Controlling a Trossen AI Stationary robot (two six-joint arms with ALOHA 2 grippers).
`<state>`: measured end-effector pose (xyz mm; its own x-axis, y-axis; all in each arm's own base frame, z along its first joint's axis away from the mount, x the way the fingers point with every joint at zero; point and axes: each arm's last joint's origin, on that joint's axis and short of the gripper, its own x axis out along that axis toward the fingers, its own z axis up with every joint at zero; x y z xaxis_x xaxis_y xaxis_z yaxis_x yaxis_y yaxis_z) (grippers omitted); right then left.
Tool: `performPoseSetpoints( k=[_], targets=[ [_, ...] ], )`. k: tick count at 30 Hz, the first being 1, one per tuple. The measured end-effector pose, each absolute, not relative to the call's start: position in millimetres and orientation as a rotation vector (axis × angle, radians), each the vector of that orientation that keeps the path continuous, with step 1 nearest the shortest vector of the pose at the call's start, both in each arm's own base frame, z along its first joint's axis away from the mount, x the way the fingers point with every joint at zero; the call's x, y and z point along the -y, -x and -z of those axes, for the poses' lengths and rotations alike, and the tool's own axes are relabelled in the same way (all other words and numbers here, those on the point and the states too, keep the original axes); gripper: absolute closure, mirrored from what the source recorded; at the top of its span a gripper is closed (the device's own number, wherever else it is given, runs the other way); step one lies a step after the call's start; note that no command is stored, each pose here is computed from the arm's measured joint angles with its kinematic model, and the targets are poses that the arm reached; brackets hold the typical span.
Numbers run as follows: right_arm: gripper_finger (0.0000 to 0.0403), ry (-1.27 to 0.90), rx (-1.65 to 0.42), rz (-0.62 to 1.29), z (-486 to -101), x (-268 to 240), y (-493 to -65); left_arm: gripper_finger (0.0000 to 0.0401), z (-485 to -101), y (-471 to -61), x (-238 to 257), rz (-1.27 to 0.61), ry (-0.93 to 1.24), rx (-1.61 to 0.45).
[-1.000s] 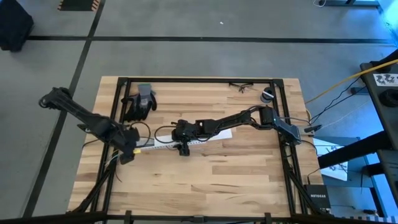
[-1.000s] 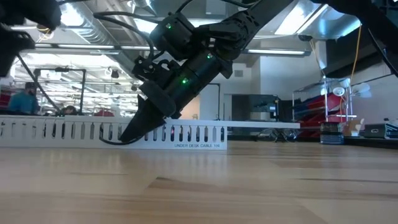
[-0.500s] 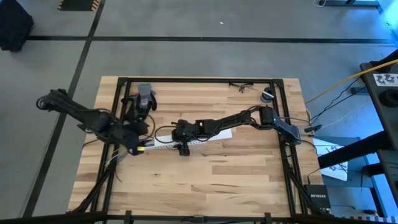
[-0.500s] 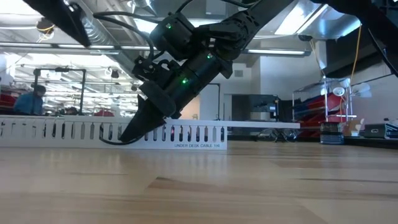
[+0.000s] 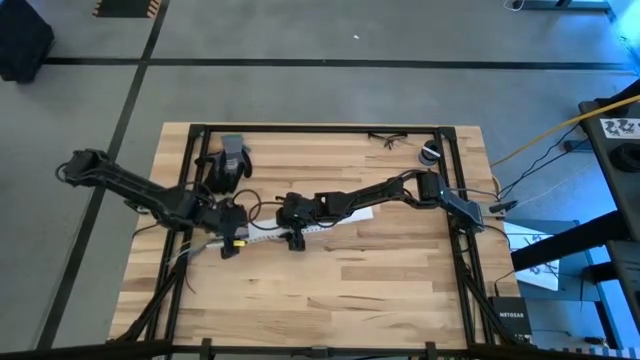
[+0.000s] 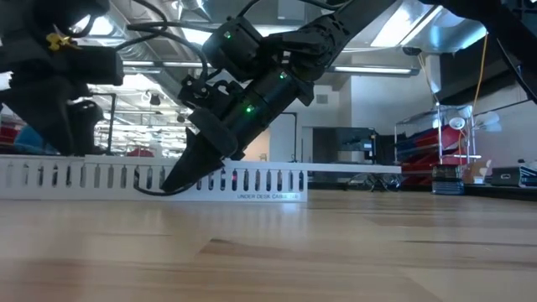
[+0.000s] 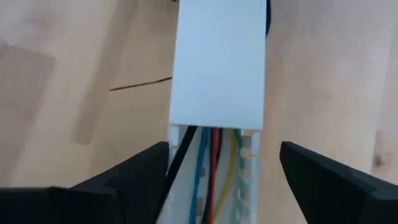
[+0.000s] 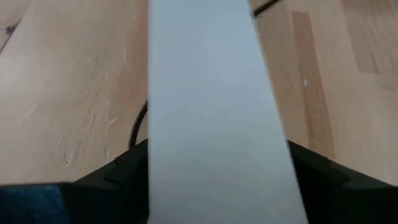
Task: Ziptie cables
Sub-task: Close the white cable duct with the lid
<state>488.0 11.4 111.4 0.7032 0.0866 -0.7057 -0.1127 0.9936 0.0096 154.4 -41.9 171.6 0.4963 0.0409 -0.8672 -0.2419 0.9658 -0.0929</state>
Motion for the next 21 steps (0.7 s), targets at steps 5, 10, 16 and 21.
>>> performPoseSetpoints(
  k=[5, 10, 16, 21],
  targets=[
    [0.0128, 0.036, -0.781, -0.112, -111.5, -11.5, -488.2, 0.01, -167.7, -149.7, 44.4, -0.183, 0.244, -1.077],
    [0.0128, 0.035, -0.781, -0.112, -111.5, -11.6, -488.2, 0.01, -170.6, -150.2, 47.4, -0.169, 0.261, -1.077],
    [0.0128, 0.035, -0.78, -0.114, -111.6, -12.0, -488.2, 0.01, -165.4, -146.3, 51.6, -0.162, 0.286, -1.095],
    [0.0128, 0.033, -0.778, -0.117, -111.7, -12.1, -488.3, 0.01, -155.7, -138.7, 56.9, -0.165, 0.301, -1.123]
  ],
)
